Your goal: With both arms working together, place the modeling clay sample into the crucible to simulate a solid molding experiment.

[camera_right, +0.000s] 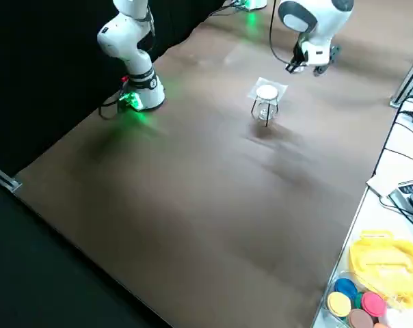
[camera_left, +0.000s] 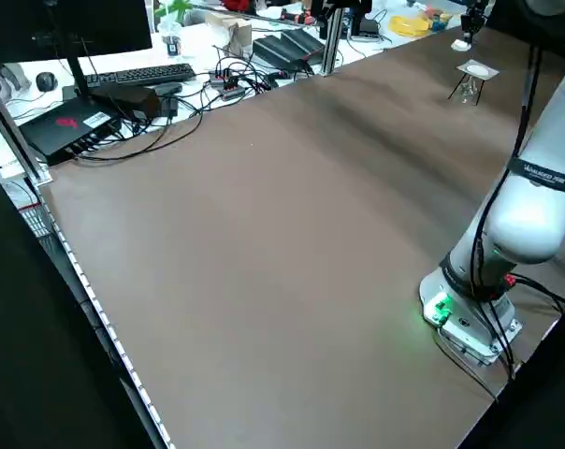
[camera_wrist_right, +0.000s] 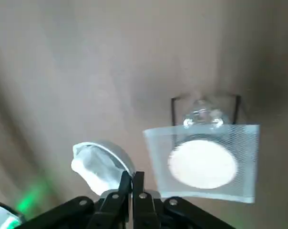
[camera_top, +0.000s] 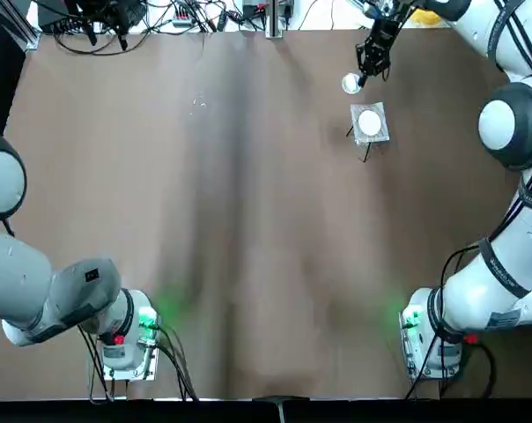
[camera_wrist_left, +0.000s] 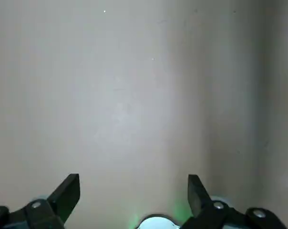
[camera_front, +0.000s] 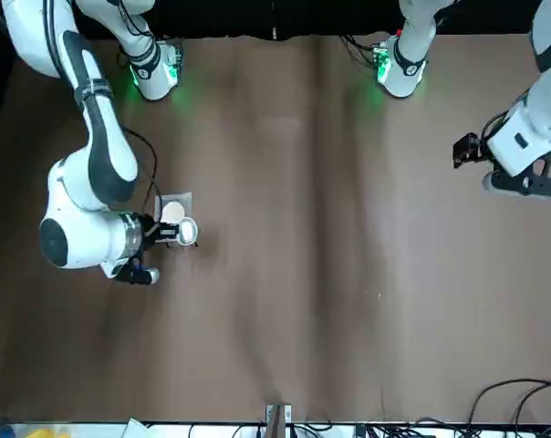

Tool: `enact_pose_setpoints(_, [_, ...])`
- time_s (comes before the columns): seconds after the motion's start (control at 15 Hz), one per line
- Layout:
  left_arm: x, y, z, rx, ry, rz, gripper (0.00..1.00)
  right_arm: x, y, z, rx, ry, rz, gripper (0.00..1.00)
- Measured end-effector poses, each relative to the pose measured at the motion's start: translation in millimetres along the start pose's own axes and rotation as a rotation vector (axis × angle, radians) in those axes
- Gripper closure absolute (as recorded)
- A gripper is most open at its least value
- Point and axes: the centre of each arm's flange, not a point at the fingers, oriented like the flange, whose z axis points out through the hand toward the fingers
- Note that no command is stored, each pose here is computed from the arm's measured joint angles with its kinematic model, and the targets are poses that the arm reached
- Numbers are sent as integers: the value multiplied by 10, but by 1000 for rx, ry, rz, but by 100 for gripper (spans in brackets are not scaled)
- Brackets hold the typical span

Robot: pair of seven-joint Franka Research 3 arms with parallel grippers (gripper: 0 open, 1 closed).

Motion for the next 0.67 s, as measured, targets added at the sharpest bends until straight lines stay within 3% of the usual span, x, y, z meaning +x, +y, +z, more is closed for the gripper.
enact_pose_setpoints(0.4, [2, -17, -78, 8, 67, 3, 0, -88, 652, 107, -8, -54, -129, 96])
enact_pose_setpoints(0.67, [34, -54, -116, 20, 78, 1, 0, -136, 768, 282, -5, -94, -185, 96])
